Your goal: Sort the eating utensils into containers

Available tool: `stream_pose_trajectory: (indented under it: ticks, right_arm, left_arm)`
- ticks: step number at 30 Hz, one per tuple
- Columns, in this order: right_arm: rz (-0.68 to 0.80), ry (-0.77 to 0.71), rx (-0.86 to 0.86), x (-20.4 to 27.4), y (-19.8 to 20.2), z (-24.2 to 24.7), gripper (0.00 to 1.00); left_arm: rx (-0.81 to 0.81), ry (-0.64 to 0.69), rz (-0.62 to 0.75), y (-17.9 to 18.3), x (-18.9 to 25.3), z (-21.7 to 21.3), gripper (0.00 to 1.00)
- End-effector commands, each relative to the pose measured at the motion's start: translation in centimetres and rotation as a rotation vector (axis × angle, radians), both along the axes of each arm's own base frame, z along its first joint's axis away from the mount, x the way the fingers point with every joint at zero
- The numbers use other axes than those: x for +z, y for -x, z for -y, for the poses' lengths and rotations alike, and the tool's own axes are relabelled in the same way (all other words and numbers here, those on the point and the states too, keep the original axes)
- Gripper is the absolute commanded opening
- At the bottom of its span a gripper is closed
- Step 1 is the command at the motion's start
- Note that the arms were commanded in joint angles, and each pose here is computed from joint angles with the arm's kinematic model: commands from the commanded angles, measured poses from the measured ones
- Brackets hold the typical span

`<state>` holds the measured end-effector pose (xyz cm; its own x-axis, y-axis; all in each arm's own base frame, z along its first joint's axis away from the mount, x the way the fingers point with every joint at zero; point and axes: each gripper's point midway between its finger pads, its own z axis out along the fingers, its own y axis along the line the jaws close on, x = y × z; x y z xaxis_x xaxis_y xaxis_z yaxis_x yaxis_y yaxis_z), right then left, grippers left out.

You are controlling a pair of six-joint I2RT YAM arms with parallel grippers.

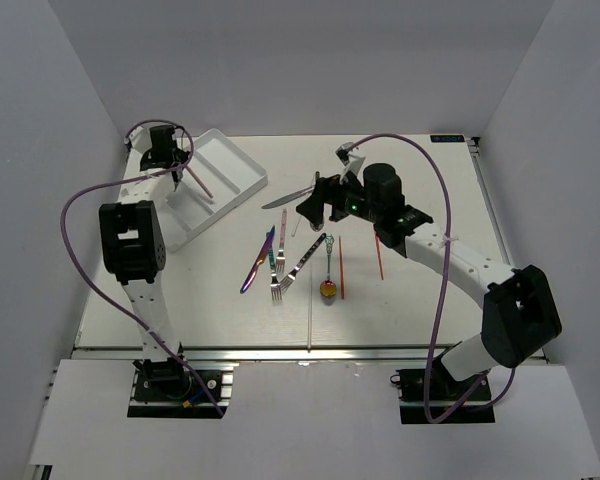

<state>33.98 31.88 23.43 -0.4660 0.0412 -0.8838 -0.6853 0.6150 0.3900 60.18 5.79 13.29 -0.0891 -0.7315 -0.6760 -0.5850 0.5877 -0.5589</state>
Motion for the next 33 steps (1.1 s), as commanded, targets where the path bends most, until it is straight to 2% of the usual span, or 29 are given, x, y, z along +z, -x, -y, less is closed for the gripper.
stream_pose_trajectory:
  ticks: [1, 3, 5, 6, 7, 9, 10, 11, 14, 16, 17, 19, 20, 22, 23, 24, 25, 26, 27, 29, 30, 32, 33]
  right_arm:
    - [0.069, 0.006, -0.029, 1.4, -0.8, 0.7, 0.89]
    - [0.067, 0.017, -0.041, 1.1, -1.0, 0.8, 0.89]
    - [0.066, 0.023, -0.052, 0.9, -1.4, 0.9, 0.89]
    - [0.052, 0.038, -0.063, 0.3, -1.7, 1.0, 0.89]
    - [0.049, 0.046, -0.067, 0.2, -1.9, 0.9, 0.89]
    - [0.033, 0.059, -0.081, 0.0, -2.7, 0.6, 0.89]
    - [0.017, 0.07, -0.088, -0.3, -2.9, 0.6, 0.89]
    - [0.025, 0.065, -0.099, 0.4, -3.4, 0.5, 0.89]
    - [-0.035, 0.111, -0.159, -1.5, -5.0, 0.5, 0.89]
    - [-0.052, 0.141, -0.235, -2.1, -7.2, 0.5, 0.89]
    - [-0.097, 0.173, -0.262, -3.3, -7.5, 0.8, 0.89]
    - [-0.111, 0.22, -0.368, -4.3, -10.2, 1.2, 0.89]
    - [-0.131, 0.254, -0.389, -5.2, -10.7, 1.4, 0.89]
    - [-0.135, 0.303, -0.451, -6.4, -13.1, 1.3, 0.89]
    - [-0.139, 0.327, -0.463, -7.0, -13.7, 1.3, 0.89]
    - [-0.168, 0.397, -0.475, -9.6, -14.3, 1.6, 0.85]
    - [-0.147, 0.391, -0.49, -8.6, -15.4, 1.2, 0.82]
    - [-0.162, 0.431, -0.502, -10.4, -15.9, 1.3, 0.77]
    - [-0.158, 0.45, -0.507, -10.9, -16.4, 1.4, 0.74]
    - [-0.145, 0.455, -0.524, -10.8, -17.3, 1.2, 0.7]
    - [-0.149, 0.469, -0.524, -11.8, -17.5, 1.2, 0.65]
    - [-0.158, 0.482, -0.536, -12.8, -17.8, 1.4, 0.6]
    - [-0.166, 0.486, -0.535, -13.3, -17.8, 1.4, 0.59]
  left_arm:
    - [-0.013, 0.052, 0.159, -2.5, 4.2, 0.8, 0.09]
    - [-0.025, 0.084, 0.176, -3.0, 3.4, 1.4, 0.12]
    - [-0.031, 0.102, 0.166, -2.7, 2.5, 1.6, 0.19]
    - [-0.029, 0.113, 0.177, -2.5, 3.0, 1.7, 0.41]
    - [-0.028, 0.117, 0.162, -1.9, 2.2, 1.9, 0.56]
    - [-0.038, 0.115, 0.175, -1.5, 2.7, 2.1, 0.92]
    - [-0.046, 0.109, 0.193, -1.3, 3.9, 2.3, 0.98]
    - [-0.056, 0.103, 0.202, -1.2, 4.5, 2.4, 0.98]
    - [-0.085, 0.083, 0.226, -1.3, 7.7, 2.7, 0.98]
    - [-0.103, 0.064, 0.198, -0.6, 8.8, 2.9, 0.98]
    - [-0.116, 0.054, 0.231, 0.0, 11.4, 3.1, 0.98]
    - [-0.134, 0.03, 0.212, 1.6, 13.0, 3.3, 0.98]
    - [-0.15, 0.018, 0.26, 3.2, 16.3, 3.5, 0.98]
    - [-0.198, 0.008, 0.22, 5.6, 16.5, 4.3, 0.98]
    - [-0.223, 0.003, 0.256, 7.6, 19.1, 4.8, 0.98]
    - [-0.248, 0.0, 0.193, 9.3, 17.5, 5.2, 0.98]
    - [-0.264, -0.001, 0.182, 10.7, 17.6, 5.6, 0.98]
    - [-0.281, -0.013, 0.212, 13.3, 19.6, 5.9, 0.98]
    - [-0.298, -0.027, 0.158, 14.9, 17.2, 6.0, 0.98]
    - [-0.316, -0.056, 0.138, 17.6, 16.6, 6.1, 0.98]
    - [-0.334, -0.104, 0.133, 19.6, 17.0, 5.9, 0.98]
    - [-0.362, -0.138, 0.047, 21.9, 14.1, 5.8, 0.98]
    - [-0.382, -0.19, 0.039, 23.1, 14.1, 5.6, 0.98]
